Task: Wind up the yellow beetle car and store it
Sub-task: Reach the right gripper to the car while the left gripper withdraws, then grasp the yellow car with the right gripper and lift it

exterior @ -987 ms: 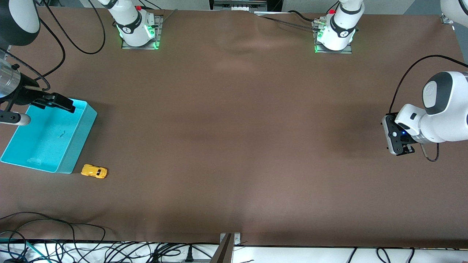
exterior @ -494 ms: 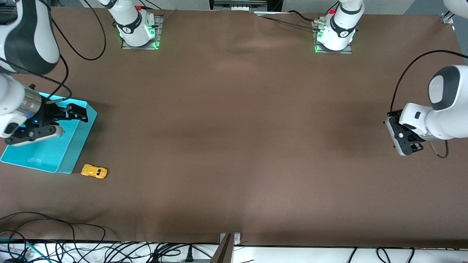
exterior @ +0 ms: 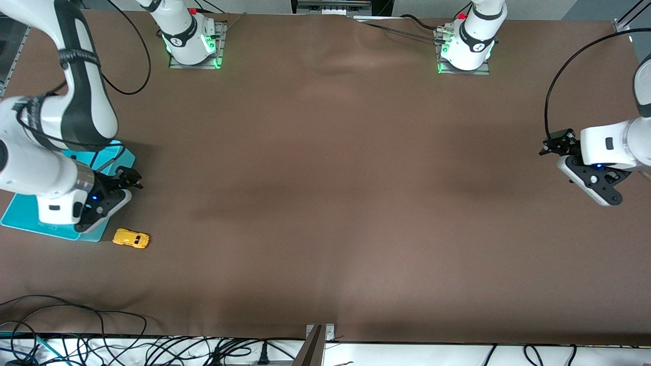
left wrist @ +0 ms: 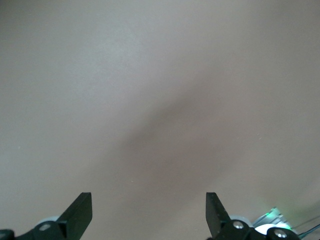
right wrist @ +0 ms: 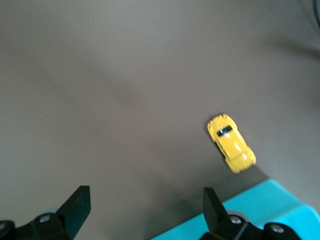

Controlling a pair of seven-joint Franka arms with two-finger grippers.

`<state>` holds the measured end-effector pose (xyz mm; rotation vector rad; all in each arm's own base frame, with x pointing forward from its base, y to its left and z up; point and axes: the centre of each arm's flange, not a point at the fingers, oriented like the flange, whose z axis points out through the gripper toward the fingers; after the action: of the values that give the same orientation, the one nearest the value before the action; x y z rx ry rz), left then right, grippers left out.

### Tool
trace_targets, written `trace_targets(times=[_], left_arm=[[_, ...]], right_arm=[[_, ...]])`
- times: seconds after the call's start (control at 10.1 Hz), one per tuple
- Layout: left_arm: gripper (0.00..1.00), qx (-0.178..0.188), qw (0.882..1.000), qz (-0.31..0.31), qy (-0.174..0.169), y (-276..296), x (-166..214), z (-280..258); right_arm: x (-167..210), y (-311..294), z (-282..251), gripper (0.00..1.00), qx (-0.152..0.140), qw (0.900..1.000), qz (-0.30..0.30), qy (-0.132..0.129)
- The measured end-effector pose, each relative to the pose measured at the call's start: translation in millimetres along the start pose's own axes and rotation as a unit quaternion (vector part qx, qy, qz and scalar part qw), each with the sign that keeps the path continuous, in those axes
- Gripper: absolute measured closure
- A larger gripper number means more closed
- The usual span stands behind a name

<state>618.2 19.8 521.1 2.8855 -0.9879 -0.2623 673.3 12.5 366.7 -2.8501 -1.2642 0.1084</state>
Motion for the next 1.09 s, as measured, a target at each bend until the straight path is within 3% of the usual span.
trace_targets(times=[0.2, 0.39, 0.59, 0.79, 1.09], left_arm=[[0.0, 0.02, 0.997, -0.069, 0.013, 20.8, -1.7, -35.9], [0.0, 0.048, 0.986, -0.154, 0.032, 59.2, -4.6, -71.5], [0.0, 0.013, 0.974, -0.218, 0.061, 82.5, -29.4, -93.2], [0.0, 0.021, 0.972, -0.227, 0.055, 99.8, -54.3, -93.9], [0.0, 0.037, 0.969, -0.24, 0.046, 121.1, -54.2, -90.2]], right_arm=[[9.4, 8.3, 35.6, 0.0, -0.006, 0.998, -0.058, 0.005], [11.4, 17.3, 58.2, 0.0, -0.015, 0.994, -0.104, 0.01], [2.9, 33.0, 67.9, 0.0, -0.029, 0.989, -0.142, 0.016], [-11.4, 50.7, 78.2, 0.0, -0.038, 0.985, -0.169, 0.02], [-31.8, 74.5, 105.8, 0.0, -0.046, 0.979, -0.195, 0.021]])
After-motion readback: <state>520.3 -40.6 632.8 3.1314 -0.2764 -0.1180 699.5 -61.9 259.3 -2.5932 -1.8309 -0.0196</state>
